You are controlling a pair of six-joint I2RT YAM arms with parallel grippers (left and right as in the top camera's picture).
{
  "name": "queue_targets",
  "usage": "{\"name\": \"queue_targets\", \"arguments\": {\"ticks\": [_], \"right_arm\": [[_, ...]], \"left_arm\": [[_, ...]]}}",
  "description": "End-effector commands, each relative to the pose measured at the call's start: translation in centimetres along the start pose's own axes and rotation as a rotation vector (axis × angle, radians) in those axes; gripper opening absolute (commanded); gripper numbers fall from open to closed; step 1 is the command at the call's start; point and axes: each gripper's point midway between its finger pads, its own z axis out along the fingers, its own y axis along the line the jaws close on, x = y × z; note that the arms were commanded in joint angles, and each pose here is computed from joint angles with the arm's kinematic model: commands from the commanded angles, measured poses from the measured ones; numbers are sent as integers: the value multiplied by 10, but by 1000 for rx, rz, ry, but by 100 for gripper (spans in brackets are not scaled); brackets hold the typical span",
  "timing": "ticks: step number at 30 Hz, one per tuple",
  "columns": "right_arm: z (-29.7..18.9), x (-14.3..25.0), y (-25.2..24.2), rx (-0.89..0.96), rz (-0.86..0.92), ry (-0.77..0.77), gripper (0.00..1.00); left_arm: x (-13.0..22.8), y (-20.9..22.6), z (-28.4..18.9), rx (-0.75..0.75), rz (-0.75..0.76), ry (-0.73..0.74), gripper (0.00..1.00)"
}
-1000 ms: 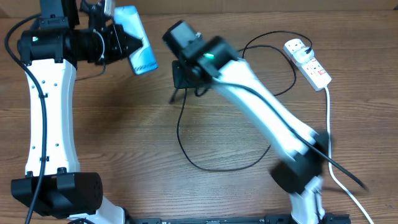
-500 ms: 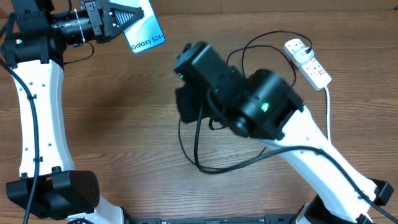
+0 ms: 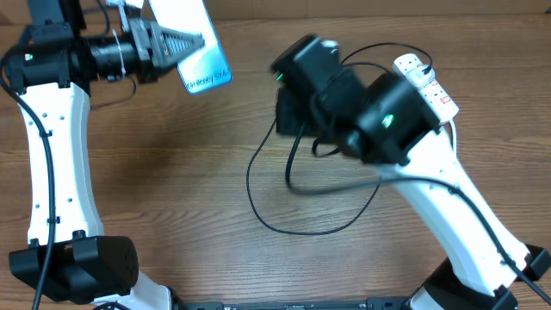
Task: Plug charger to phone and switch on socket
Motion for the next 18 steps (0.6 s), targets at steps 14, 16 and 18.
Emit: {"name": "queue_targets", "arguments": {"ticks": [14,16,18], "right_arm": [[186,-36,-16,-39,32,189,84],[210,-36,-18,-14,30,186,61],[231,-31,-23,15,81,200,55]], "left_arm": [[48,97,6,-840,44,93,4],[54,101,2,-883,24,101,4],[57,105,-3,-917,6,105,4]]}}
